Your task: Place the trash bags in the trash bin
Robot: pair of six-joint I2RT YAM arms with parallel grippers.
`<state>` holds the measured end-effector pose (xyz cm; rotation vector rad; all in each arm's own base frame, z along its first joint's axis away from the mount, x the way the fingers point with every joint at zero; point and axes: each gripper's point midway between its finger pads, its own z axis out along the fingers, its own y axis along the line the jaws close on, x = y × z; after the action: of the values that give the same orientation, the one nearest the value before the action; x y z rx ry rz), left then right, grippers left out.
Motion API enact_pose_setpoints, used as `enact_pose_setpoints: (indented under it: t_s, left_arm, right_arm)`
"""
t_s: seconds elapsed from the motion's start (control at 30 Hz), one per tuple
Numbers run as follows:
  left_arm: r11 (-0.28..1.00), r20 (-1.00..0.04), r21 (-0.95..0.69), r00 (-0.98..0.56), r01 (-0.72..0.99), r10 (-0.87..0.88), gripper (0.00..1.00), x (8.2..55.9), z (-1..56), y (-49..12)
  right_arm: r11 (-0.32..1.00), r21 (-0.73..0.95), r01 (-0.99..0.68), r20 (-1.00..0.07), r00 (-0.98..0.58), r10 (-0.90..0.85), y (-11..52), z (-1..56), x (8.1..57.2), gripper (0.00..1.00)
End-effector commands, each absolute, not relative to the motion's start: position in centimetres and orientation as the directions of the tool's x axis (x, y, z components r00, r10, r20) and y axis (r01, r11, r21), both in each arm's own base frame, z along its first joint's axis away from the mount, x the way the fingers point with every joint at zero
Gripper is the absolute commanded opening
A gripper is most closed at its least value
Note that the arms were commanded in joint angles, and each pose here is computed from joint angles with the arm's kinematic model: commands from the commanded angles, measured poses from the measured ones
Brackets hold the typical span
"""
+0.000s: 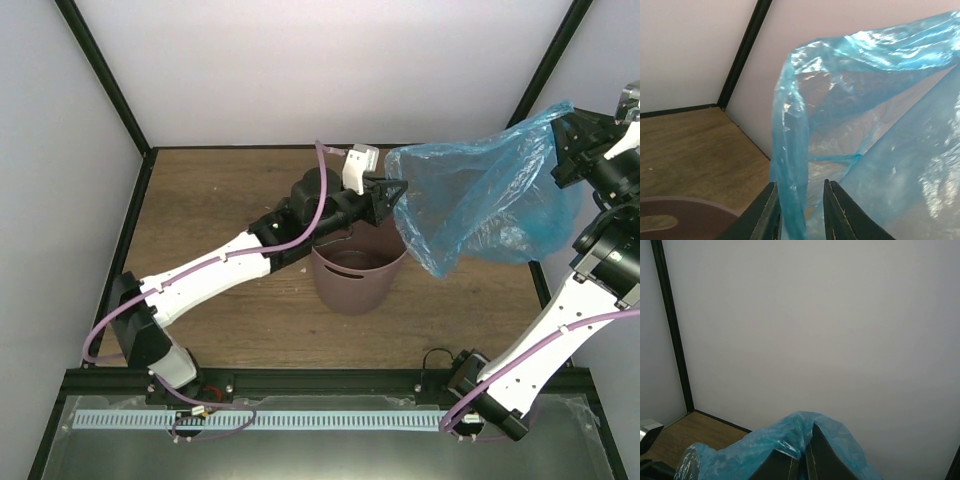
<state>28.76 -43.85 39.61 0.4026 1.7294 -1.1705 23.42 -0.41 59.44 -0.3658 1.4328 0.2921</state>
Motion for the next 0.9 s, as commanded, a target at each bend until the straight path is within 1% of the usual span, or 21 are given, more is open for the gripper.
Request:
enact_pose_setpoints:
  t_s: [0.0, 0.1, 0.13, 0.33, 0.5, 0.67, 0.87]
  left_arm:
    - [0.445, -0.864, -0.503, -0.452, 0.741, -0.223, 0.19, 28.2, 41.2, -44.4]
    - [0.439, -0.883, -0.468, -0.424, 0.767, -0.201, 0.07, 28.2, 41.9, -44.9]
    - [0.441, -0.89, -0.454, -0.412, 0.774, -0.193, 0.05, 28.3, 42.3, -45.1]
    - [0.378, -0.927, -0.366, -0.298, 0.85, -0.227, 0.04, 27.1, 49.1, -44.8]
    - [0.395, -0.941, -0.292, -0.188, 0.871, -0.28, 0.04, 26.3, 54.9, -42.8]
    - [0.399, -0.931, -0.27, -0.131, 0.876, -0.341, 0.04, 25.0, 58.8, -40.3]
    - [0.401, -0.914, -0.254, -0.083, 0.88, -0.397, 0.04, 23.1, 62.3, -37.5]
  right_arm:
    - [0.905, -0.075, -0.418, -0.992, 0.125, -0.025, -0.1, 59.6, 23.1, 0.01]
    - [0.902, -0.076, -0.425, -0.991, 0.13, -0.022, -0.4, 59.8, 23.3, 0.01]
    - [0.9, -0.07, -0.431, -0.992, 0.129, -0.016, -0.5, 60.0, 23.5, 0.01]
    - [0.872, -0.099, -0.479, -0.987, 0.159, -0.025, -0.1, 62.4, 23.5, 0.01]
    - [0.829, -0.15, -0.538, -0.98, 0.191, -0.054, 1.0, 63.2, 22.8, 0.01]
    - [0.788, -0.174, -0.591, -0.979, 0.189, -0.075, 2.2, 64.0, 21.9, 0.01]
    - [0.754, -0.247, -0.608, -0.963, 0.243, -0.12, 4.3, 65.4, 20.0, 0.01]
